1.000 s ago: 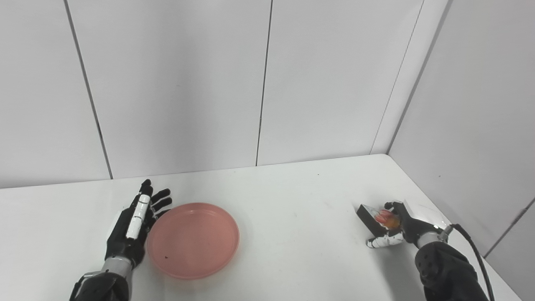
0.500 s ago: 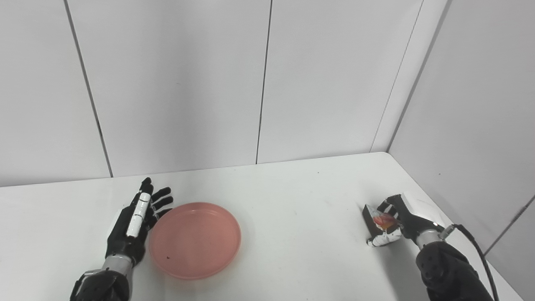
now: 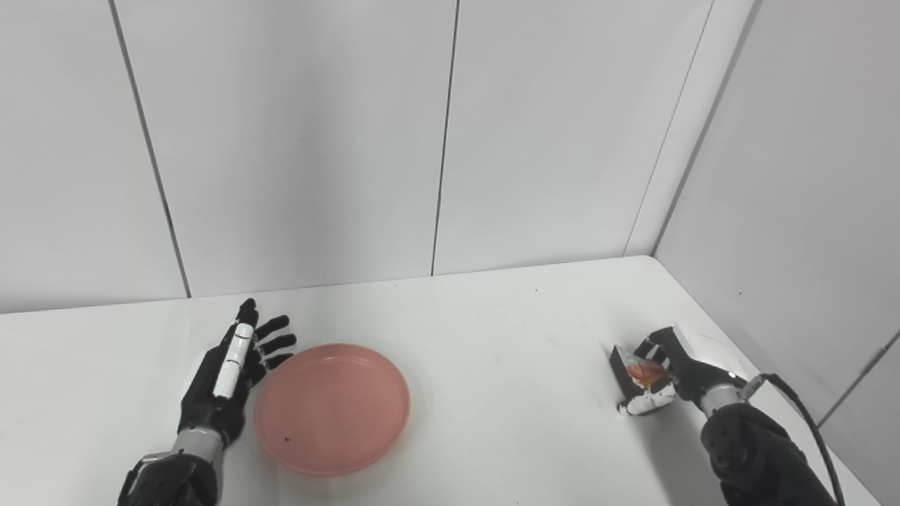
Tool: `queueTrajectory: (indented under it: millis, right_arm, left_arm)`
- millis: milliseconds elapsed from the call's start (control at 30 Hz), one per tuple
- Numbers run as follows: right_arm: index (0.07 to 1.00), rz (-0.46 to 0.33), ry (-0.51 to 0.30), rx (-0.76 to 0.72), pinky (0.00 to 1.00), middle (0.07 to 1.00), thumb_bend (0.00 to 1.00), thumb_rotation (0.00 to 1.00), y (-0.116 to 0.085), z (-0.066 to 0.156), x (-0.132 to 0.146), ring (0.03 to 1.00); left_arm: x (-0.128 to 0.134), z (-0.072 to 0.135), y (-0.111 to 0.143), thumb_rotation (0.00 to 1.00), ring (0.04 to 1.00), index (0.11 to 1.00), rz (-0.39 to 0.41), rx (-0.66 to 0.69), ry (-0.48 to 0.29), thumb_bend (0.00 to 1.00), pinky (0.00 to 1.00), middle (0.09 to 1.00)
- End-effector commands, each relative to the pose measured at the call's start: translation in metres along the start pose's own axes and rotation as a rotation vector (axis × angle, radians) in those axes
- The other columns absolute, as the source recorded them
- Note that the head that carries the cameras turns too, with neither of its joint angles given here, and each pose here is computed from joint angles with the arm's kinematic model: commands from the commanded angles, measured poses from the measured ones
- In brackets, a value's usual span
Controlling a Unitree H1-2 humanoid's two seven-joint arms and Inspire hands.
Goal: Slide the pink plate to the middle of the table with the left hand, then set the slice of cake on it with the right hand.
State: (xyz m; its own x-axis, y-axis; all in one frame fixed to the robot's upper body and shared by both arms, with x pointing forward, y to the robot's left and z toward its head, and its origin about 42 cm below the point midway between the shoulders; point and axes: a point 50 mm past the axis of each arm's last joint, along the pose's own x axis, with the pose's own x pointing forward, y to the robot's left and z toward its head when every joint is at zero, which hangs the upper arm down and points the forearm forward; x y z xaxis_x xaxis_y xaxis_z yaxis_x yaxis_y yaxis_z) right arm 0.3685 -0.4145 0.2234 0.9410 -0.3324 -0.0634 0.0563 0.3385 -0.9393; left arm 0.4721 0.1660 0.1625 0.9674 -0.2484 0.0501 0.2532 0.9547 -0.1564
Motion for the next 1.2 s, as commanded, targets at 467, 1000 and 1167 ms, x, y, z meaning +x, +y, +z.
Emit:
queueTrajectory:
  millis: [467, 1000, 1167]
  right_arm:
    - [0.519, -0.201, -0.240, 0.031, 0.28, 0.442, 0.53, 0.00, -0.079, 0.062, -0.025, 0.347]
    - [0.517, -0.210, -0.472, 0.033, 0.29, 0.457, 0.53, 0.00, -0.084, 0.132, -0.034, 0.375]
    - [0.533, -0.192, -0.550, 0.031, 0.29, 0.435, 0.52, 0.00, -0.080, 0.145, -0.029, 0.379]
  left_arm:
    - [0.000, -0.013, -0.004, 0.82, 0.751, 1.000, -0.007, -0.007, 0.073, 0.71, 0.64, 0.810]
    - [0.001, -0.027, -0.025, 0.82, 0.746, 1.000, -0.011, -0.008, 0.077, 0.66, 0.64, 0.810]
    - [0.004, -0.033, -0.035, 0.84, 0.745, 1.000, -0.011, -0.008, 0.076, 0.62, 0.64, 0.820]
